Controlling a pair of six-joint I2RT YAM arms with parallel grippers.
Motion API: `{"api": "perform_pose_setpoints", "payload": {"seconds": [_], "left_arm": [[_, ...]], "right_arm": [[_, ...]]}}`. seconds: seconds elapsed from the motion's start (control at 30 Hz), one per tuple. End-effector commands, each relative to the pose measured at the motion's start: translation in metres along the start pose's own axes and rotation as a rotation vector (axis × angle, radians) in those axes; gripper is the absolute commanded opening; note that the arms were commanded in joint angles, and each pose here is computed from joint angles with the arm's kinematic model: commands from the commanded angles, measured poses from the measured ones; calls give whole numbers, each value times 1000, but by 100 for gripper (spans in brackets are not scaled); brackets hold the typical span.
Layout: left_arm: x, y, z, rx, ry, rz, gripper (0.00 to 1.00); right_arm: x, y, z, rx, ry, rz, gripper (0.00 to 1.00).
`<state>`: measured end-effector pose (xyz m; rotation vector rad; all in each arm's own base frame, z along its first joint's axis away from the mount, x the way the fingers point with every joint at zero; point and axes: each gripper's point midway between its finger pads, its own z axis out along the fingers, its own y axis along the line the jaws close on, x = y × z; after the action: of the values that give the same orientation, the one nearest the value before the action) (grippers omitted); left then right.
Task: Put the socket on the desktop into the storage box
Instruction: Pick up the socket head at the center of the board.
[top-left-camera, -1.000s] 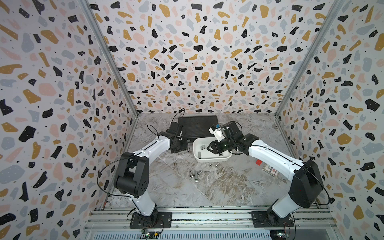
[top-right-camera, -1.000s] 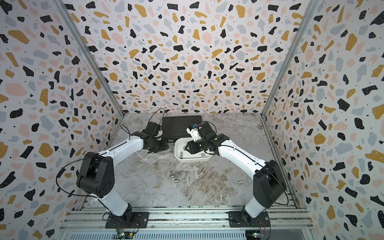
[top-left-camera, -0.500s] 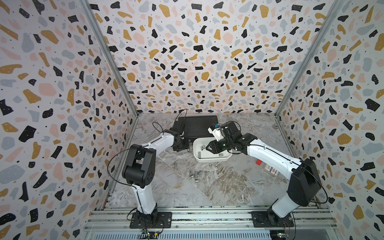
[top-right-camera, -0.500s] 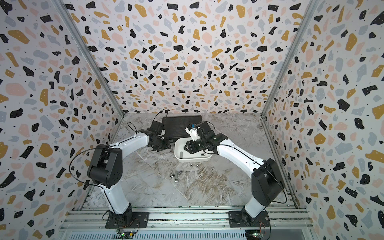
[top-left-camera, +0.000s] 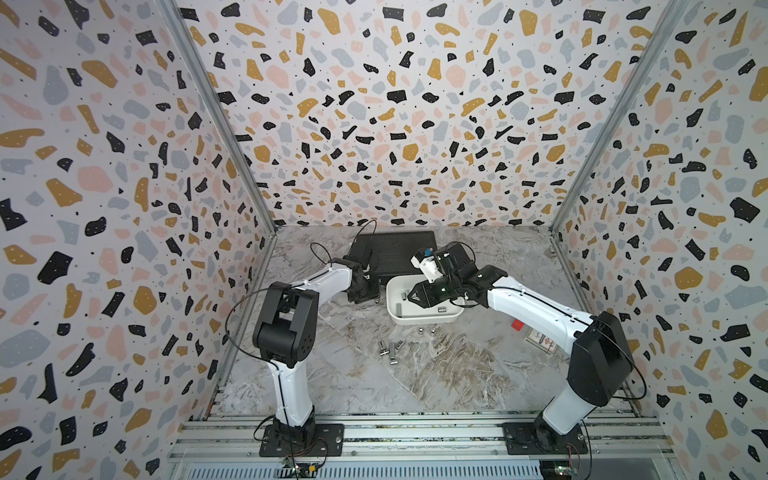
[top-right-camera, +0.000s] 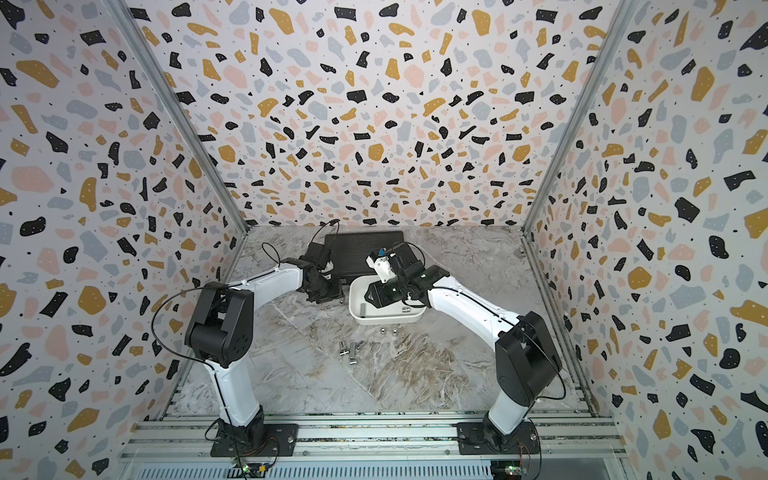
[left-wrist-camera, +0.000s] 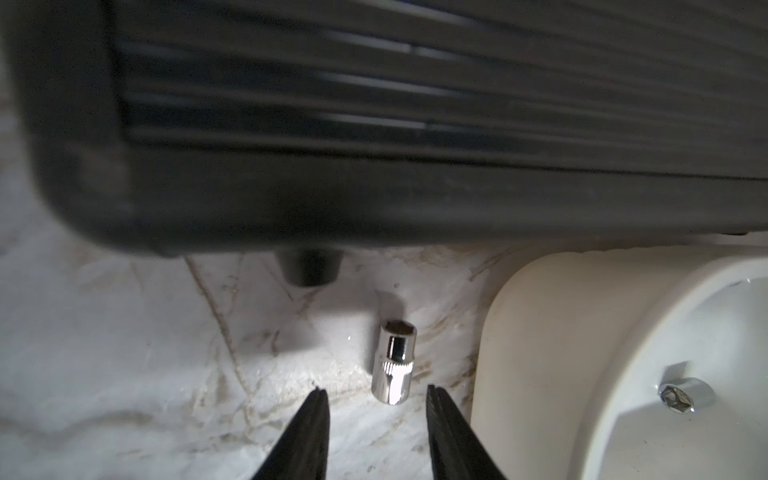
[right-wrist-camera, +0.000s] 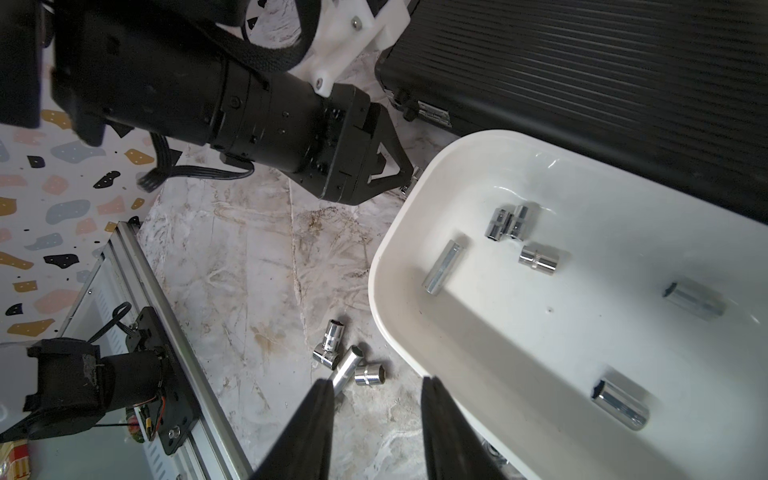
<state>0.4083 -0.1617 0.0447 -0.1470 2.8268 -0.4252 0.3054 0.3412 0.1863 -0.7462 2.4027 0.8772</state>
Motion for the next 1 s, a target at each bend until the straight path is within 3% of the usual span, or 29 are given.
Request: {"api": "perform_pose_setpoints", "payload": {"seconds": [0.0, 0.6, 0.97], "left_arm": [[-12, -6, -2, -1, -24, 36, 43], [-1, -6, 17, -162, 40, 115, 40], [3, -3, 27, -195, 55, 128, 35]], "right_arm": [[-11, 10, -9, -10, -23, -15, 40], [-5, 5, -10, 11, -16, -10, 40], [-5, 4, -10, 21, -15, -20, 40]]}}
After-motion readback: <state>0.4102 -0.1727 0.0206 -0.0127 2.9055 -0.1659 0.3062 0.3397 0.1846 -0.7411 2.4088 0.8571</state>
